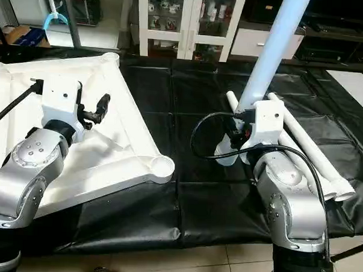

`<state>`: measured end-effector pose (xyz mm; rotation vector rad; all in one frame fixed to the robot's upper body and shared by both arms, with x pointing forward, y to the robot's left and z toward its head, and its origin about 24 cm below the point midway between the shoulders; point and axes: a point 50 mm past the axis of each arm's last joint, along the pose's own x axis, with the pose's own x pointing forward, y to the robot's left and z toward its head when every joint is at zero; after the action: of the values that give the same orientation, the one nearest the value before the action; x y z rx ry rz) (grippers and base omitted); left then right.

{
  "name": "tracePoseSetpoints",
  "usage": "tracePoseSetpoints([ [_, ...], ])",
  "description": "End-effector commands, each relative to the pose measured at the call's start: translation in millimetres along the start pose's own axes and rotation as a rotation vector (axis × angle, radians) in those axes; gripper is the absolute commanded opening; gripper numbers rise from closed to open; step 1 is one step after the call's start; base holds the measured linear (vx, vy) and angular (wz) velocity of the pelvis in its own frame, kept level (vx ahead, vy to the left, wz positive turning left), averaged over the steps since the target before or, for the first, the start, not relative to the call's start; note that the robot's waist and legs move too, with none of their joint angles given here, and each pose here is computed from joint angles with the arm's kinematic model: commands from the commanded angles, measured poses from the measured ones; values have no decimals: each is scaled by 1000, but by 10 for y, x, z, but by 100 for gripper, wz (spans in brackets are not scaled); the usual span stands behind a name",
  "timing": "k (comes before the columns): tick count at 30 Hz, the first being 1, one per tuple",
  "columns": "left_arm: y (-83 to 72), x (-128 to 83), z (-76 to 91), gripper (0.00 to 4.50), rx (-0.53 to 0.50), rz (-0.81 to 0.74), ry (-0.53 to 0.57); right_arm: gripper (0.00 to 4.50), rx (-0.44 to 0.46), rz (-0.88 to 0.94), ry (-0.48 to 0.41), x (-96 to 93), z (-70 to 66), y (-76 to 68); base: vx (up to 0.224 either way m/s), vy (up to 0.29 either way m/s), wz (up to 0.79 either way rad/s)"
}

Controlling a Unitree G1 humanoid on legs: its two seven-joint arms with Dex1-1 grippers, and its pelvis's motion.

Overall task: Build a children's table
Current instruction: Pick table leg

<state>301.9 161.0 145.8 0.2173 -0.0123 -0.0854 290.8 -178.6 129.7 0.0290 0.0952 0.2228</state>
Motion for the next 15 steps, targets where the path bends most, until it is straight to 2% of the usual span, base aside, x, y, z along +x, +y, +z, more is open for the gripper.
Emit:
tracePoseSetpoints([
  [1,-14,-1,18,377,11,-3,-10,178,3,-9,-13,-25,44,-11,0,0,0],
  [3,-18,-14,16,377,28,-2,-33,178,7,-30,-8,-32,37,-23,0,0,0],
  [5,-104,-83,-85,377,-13,-28,-56,178,17,-7,9,-69,-64,77,0,0,0],
  [7,-144,-99,-99,377,-28,-43,-63,178,15,4,10,-76,-87,101,0,0,0],
  [11,-114,-101,-105,377,-31,-41,-62,178,44,11,12,-61,-75,87,0,0,0],
  [13,-72,-83,-180,377,-79,-42,-15,178,69,29,30,-58,-70,87,0,0,0],
  [15,-73,-73,-184,377,-89,-63,-10,178,71,32,26,-57,-48,86,0,0,0],
])
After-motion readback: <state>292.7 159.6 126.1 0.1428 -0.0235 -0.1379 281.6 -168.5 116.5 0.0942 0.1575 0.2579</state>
